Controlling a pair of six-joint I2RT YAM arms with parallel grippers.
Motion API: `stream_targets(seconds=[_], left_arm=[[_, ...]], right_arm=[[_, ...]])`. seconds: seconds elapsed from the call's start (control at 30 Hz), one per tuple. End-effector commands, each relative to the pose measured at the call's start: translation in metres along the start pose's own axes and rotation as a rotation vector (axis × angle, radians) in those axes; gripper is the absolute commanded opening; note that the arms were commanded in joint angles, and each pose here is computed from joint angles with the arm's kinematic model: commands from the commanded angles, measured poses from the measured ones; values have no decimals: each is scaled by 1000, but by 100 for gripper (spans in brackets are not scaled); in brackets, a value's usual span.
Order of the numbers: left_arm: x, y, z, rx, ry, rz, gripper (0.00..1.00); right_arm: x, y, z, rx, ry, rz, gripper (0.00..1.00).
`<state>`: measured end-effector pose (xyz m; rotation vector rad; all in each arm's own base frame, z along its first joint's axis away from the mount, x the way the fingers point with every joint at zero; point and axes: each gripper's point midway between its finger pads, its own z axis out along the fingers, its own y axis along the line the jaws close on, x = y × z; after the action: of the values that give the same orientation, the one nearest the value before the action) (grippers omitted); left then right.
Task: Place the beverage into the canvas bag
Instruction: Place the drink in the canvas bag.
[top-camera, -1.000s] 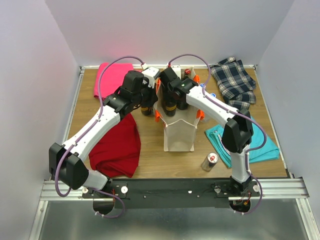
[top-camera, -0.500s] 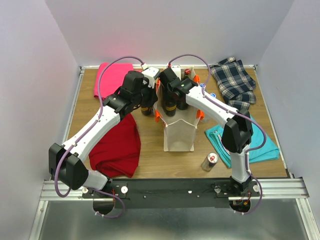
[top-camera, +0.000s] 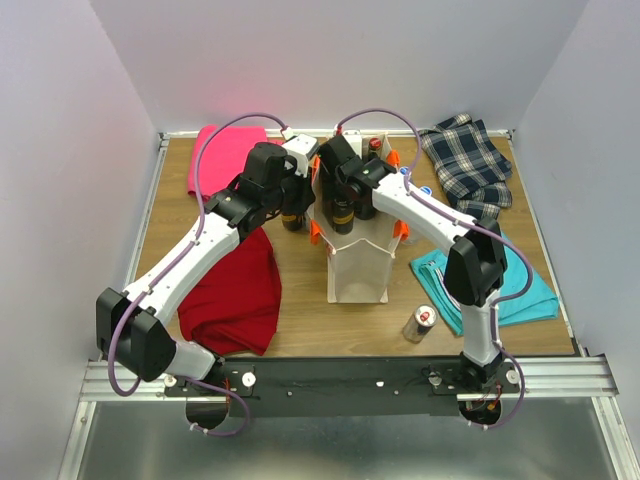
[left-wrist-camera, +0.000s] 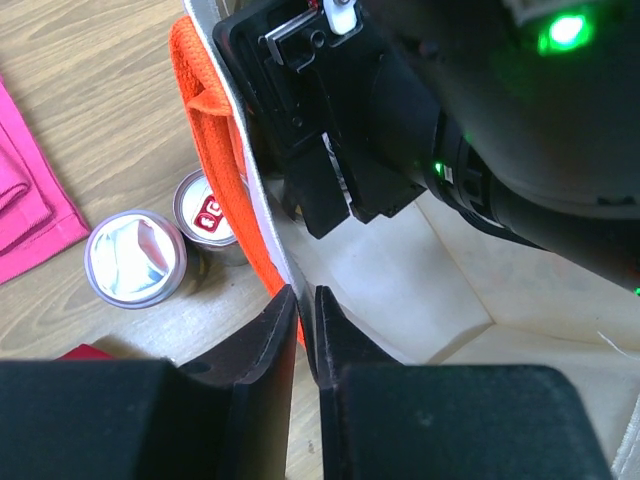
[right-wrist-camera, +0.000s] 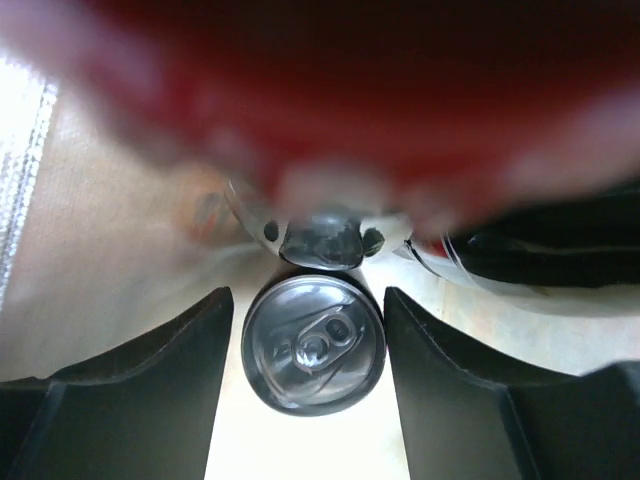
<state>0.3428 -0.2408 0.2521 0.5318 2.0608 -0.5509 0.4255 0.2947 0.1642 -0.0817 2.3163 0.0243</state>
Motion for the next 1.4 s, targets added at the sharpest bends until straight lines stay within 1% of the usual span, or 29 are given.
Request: stream_targets(seconds=[0.0,0.33,0.5,0.77,1.0,1.2,1.37], left_arm=[[-1,3,-9,-17,-14,14,22],[-3,3,-9,-18,-19,16,25],[-4,3,-10,-19,-21,17,26],[-7,3,-11,-20,-29,19,33],[-9,2,-11,-16,-33,21,36],[-8,2,-12,-15,-33,20,36],[-7,2,-12,-16,-31,21,37]], right_arm=[[13,4,8,-23,33,1,71],[9,-2,5,0,25,5,72],[-3,-3,-4,-4,-12,16,72],[-31,-7,-28,-11,-76,46,73],[-45,-11,-41,-11,-115,71,73],[-48,-12,-43,-9,-126,79,73],[-57,-13,-53,-19,-146,93,73]])
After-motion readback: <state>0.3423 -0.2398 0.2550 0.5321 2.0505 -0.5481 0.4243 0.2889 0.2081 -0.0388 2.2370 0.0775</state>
